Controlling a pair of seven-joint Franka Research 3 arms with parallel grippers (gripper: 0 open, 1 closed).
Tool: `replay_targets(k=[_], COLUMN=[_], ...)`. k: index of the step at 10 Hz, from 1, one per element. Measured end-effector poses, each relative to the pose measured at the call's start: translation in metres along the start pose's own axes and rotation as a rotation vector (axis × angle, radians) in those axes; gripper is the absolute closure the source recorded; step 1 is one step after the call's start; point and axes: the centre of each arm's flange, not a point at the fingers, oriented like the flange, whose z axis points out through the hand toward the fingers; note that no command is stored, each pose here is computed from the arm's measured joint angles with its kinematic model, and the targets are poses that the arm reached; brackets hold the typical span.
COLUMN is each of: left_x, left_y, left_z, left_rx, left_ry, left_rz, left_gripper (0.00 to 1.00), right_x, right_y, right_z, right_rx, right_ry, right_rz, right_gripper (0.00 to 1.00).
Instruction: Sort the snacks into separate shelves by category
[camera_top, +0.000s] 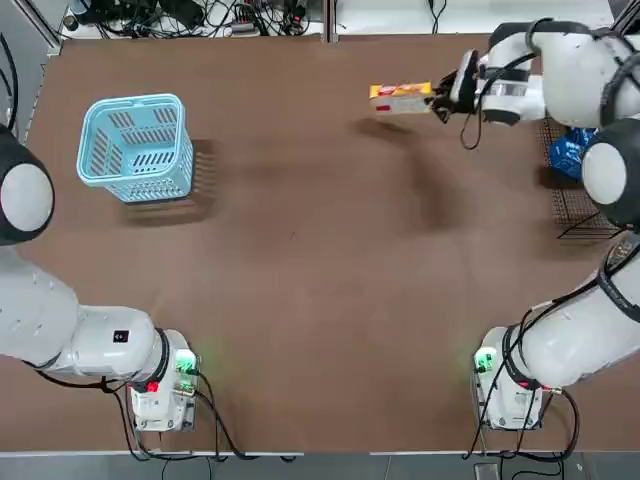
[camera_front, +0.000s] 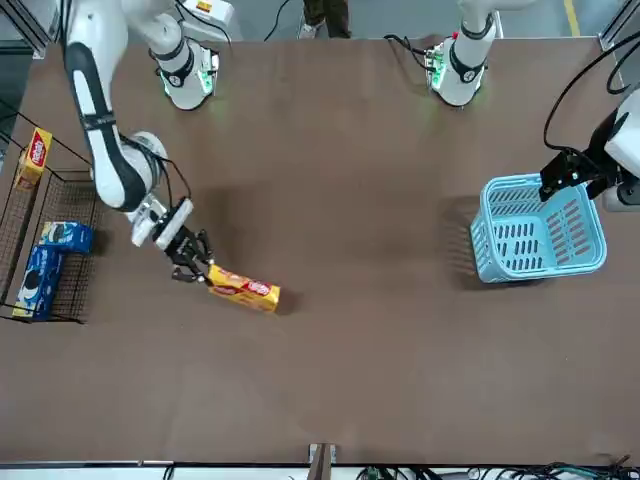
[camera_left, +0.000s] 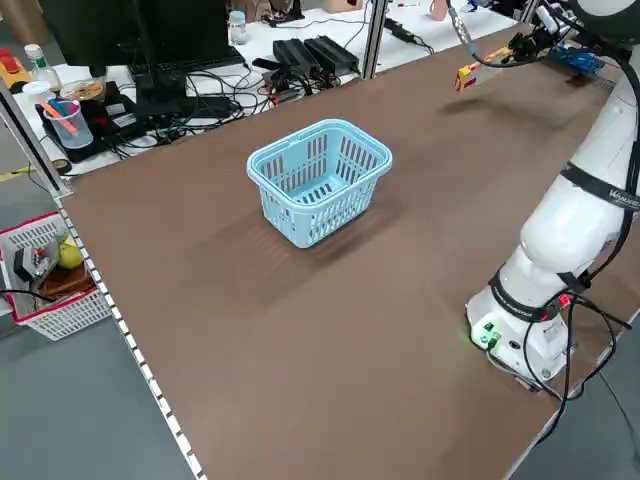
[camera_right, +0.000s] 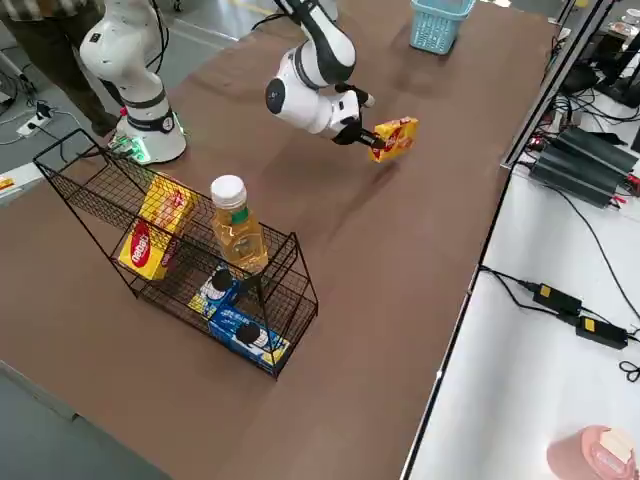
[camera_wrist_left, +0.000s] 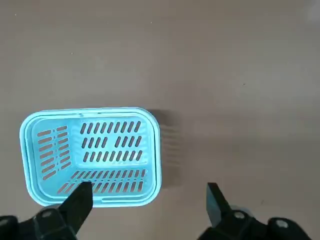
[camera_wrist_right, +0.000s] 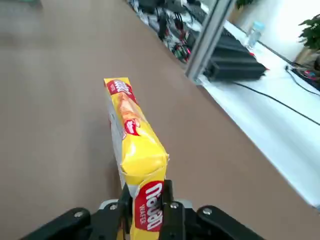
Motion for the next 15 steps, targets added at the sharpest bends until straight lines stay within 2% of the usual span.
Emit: replay_targets(k=[4,6,8,10,12,15], left_x=[0.001,0.001,0.001,0.001,0.001,0.001], left_y=[0.000,0.000,0.000,0.000,0.000,0.000], left_z=[-0.003,-0.003,-0.003,-0.003,-0.004,-0.004], left_rx=[-0.001,-0.001,-0.001,-0.001,-0.001,-0.001], left_ry=[0.010,0.011,0.011,0.011,0.012,0.012], left_rz=[0.000,0.000,0.000,0.000,0.000,0.000], left_gripper=[0.00,0.00,0.00,0.00,0.00,0.00], right_x=[-0.033,-0.034,-0.032,-0.026,-0.020,-0.015], right_y=[0.076,0.096,0.102,0.101,0.096,0.092], right_z=[-0.086,-0.115,-0.122,-0.118,-0.107,-0.100], right_rx=[-0.197,-0.233,-0.238,-0.214,-0.168,-0.151], right_ry=[-0.248,-0.305,-0.308,-0.264,-0.170,-0.115], right_rz=[-0.107,-0.175,-0.197,-0.186,-0.040,0.292], right_gripper=[0.74,0.74,0.74,0.74,0.74,0.74])
